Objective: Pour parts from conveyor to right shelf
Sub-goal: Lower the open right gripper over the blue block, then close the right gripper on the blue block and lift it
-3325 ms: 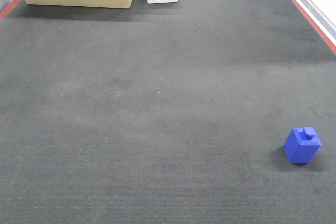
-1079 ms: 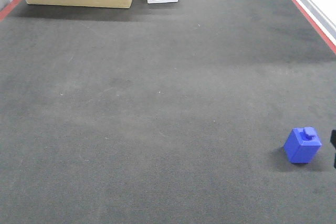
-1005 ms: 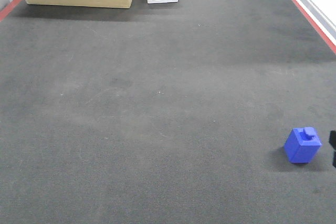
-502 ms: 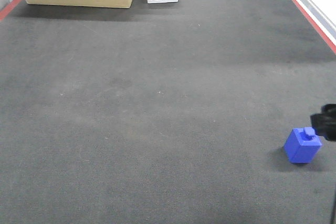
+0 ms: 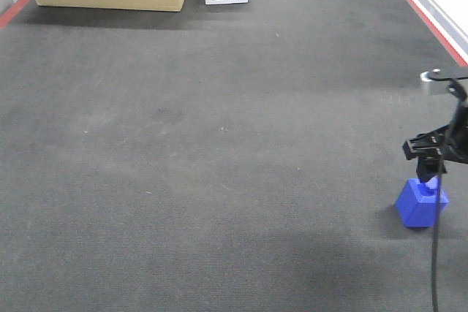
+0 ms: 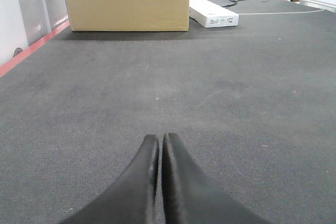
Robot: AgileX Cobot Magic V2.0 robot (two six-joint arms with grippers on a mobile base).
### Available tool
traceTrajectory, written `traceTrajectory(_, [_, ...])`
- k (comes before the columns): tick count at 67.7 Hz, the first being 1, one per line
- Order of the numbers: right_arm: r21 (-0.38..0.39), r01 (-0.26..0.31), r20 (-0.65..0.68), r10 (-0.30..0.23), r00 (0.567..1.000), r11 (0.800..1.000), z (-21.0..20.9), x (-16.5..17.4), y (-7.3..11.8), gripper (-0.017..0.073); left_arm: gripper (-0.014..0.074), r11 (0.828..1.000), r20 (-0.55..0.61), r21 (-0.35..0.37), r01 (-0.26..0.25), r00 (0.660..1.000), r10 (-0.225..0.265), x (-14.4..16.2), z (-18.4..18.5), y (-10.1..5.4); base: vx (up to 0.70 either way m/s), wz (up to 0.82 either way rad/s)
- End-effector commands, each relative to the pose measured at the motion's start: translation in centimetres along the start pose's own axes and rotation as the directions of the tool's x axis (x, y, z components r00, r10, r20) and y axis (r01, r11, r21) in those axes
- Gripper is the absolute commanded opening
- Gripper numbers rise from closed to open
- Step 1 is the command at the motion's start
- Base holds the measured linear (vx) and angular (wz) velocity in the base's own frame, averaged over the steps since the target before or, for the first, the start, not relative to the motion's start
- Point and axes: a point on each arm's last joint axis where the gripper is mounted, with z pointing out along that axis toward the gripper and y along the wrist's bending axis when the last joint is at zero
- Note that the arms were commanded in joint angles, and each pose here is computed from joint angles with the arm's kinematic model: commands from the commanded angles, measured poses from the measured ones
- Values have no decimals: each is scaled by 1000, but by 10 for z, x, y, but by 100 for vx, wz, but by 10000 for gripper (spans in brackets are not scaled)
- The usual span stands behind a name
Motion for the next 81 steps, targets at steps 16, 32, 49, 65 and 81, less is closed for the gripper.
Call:
traceTrajectory(16, [-54,-40,11,40,999,998,11,-16,-18,564,-6,1000,95,9,8,995,-9,-13,-2,-1,0,0])
traceTrajectory(32, [-73,-25,-41,22,999,997,34,-23,-15,564,-6,1000,95,9,8,995,-9,-13,-2,-1,0,0])
traceTrajectory(49, [-76,-27,-65,23,998,997,53,-31,-15,562,-6,1000,95,9,8,995,-9,-13,-2,-1,0,0])
traceTrajectory(65, [-83,-28,-119,18,993,996,65,-35,-15,449,-6,1000,95,9,8,995,-9,-13,-2,-1,0,0])
traceTrajectory(81, [-94,-27,-114,16,993,995,64,-35,-14,148,-6,1000,95,9,8,995,-9,-13,-2,-1,0,0])
